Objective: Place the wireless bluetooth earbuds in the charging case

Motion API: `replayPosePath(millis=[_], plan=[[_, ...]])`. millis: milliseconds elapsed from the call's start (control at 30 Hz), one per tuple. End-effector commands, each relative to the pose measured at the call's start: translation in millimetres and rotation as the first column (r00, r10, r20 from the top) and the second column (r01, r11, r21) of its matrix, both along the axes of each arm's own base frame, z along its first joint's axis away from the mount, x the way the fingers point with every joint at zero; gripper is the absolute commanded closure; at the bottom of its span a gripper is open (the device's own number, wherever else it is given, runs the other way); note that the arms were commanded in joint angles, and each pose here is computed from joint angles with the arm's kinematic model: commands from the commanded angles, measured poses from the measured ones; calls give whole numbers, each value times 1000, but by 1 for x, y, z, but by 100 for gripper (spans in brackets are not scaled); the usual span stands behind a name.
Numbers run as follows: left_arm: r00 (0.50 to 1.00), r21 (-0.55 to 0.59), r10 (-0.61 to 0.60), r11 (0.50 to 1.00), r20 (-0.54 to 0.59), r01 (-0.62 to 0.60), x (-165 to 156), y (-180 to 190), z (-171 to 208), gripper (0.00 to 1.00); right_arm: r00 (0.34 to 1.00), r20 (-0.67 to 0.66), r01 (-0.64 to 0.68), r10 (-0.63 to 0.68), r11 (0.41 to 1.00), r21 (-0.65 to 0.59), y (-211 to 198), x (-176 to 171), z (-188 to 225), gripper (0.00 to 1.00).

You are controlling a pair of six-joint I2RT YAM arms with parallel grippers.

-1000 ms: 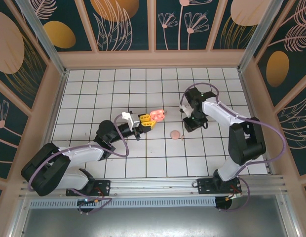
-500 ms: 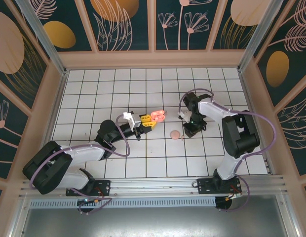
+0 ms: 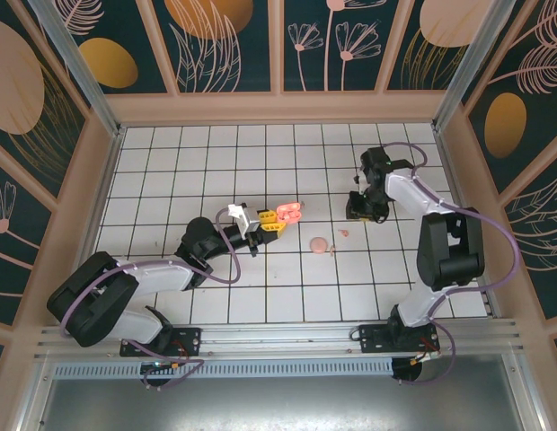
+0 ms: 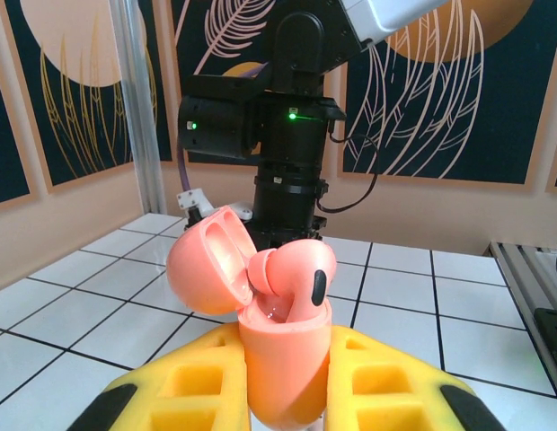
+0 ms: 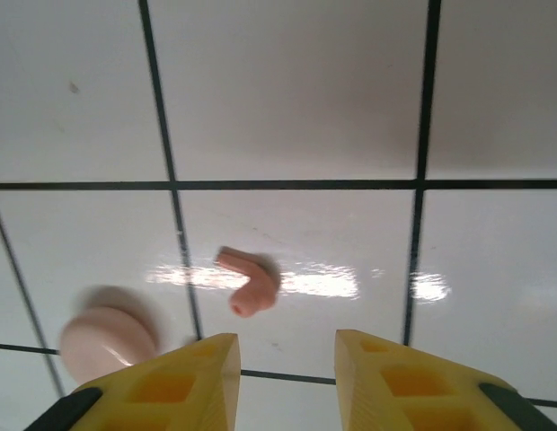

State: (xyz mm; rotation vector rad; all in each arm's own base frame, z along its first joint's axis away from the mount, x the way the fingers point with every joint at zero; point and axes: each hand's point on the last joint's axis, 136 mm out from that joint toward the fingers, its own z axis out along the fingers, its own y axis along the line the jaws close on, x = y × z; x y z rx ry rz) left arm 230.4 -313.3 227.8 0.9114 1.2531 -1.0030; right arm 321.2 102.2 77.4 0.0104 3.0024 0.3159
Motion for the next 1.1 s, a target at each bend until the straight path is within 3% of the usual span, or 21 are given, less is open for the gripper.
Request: replayPosePath(millis=[0,200,633,1067], plan=[[999,-45,-12,999,48,14,0,-3,20,85,995,-38,89,-87,995,45,11,-7,-6,66],[999,-38,-6,999,42,8,0,-3,17,85,986,-96,139,-139,990,-11,5,-15,-31,64],[999,-35,-1,999,42,2,2,-2,16,85,979,-141,152,-148,988,21,17,-12,-57,63],[999,-26,3,1000,43,-2,3,-2,15,86,973,-186,138,-137,990,-8,18,-23,-64,71]])
